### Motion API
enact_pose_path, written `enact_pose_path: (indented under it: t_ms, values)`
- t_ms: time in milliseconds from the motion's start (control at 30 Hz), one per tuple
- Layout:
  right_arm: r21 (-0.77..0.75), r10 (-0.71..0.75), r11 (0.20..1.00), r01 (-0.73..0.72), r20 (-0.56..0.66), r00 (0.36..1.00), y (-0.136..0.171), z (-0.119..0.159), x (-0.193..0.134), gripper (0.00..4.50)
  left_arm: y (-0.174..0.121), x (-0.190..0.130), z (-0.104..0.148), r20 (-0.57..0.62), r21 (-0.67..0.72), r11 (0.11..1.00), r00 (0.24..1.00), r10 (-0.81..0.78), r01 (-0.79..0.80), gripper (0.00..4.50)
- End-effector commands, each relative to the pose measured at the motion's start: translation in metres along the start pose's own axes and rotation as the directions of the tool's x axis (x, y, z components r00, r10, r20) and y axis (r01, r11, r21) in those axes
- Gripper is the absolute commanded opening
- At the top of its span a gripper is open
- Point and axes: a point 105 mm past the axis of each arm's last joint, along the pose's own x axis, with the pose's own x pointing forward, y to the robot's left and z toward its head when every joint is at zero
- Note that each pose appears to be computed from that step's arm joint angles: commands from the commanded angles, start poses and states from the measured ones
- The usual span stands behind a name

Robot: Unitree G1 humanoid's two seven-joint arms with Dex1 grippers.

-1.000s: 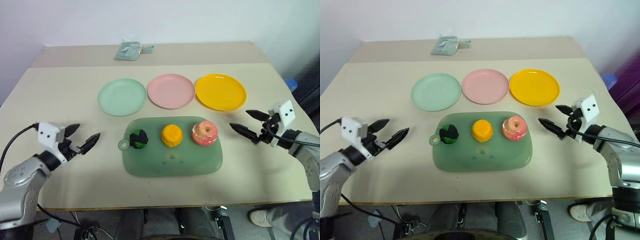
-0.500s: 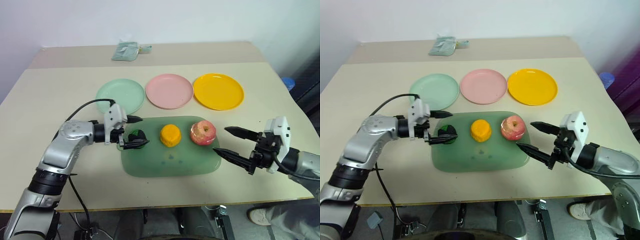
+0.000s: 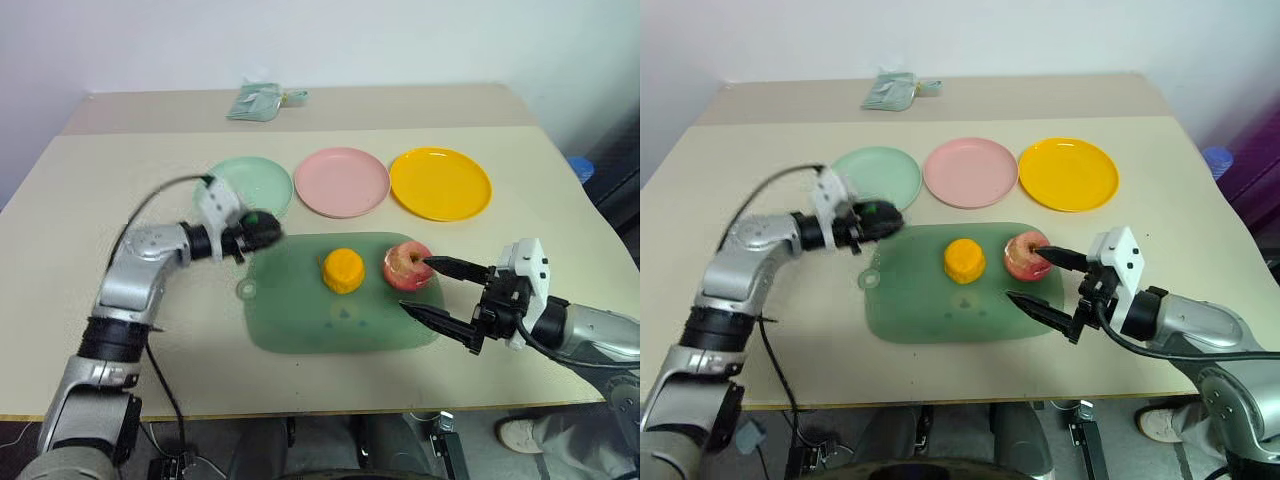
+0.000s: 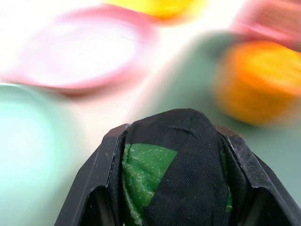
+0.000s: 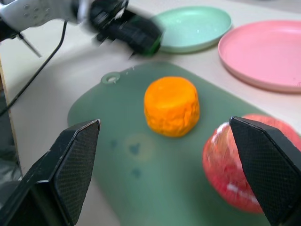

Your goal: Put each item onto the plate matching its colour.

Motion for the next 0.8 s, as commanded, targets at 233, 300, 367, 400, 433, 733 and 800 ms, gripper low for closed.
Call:
enact_pose_path:
  t_ms: [233,300,367,400,433,733,800]
  values:
    - [-0.050,0.005,0.999,-0.001,0.071,0.997,-0.007,0.019,0.023,4.50,0.061,0.004,-0.017,-0.067,-0.105,0.932,0.938,0.340,-0.346,3.69]
    - [-0.046,0.039,0.998,-0.036,0.076,0.996,-0.002,0.024,0.032,4.50,0.065,0.001,-0.011,-0.035,-0.092,0.925,0.930,0.367,-0.368,4.47]
    - [-0.069,0.064,0.996,-0.059,0.067,0.996,0.005,0.027,0.046,4.50,0.071,-0.008,-0.003,0.016,-0.071,0.915,0.917,0.399,-0.397,4.47]
    - [-0.088,0.064,0.994,-0.060,0.050,0.997,0.006,0.026,0.053,4.50,0.072,-0.013,0.001,0.043,-0.063,0.910,0.910,0.412,-0.409,4.47]
    - [-0.115,0.058,0.992,-0.054,0.030,0.998,0.006,0.025,0.059,4.50,0.073,-0.020,0.004,0.065,-0.060,0.908,0.906,0.419,-0.416,4.47]
    - [-0.196,-0.047,0.980,0.025,-0.106,0.993,-0.006,0.003,0.109,4.50,-0.008,-0.084,-0.003,0.080,0.068,0.992,0.992,0.101,-0.106,4.47]
    - [-0.170,-0.065,0.985,0.041,-0.141,0.988,-0.010,-0.004,0.115,4.50,-0.047,-0.089,-0.011,0.026,0.073,0.996,0.998,-0.054,0.052,4.47]
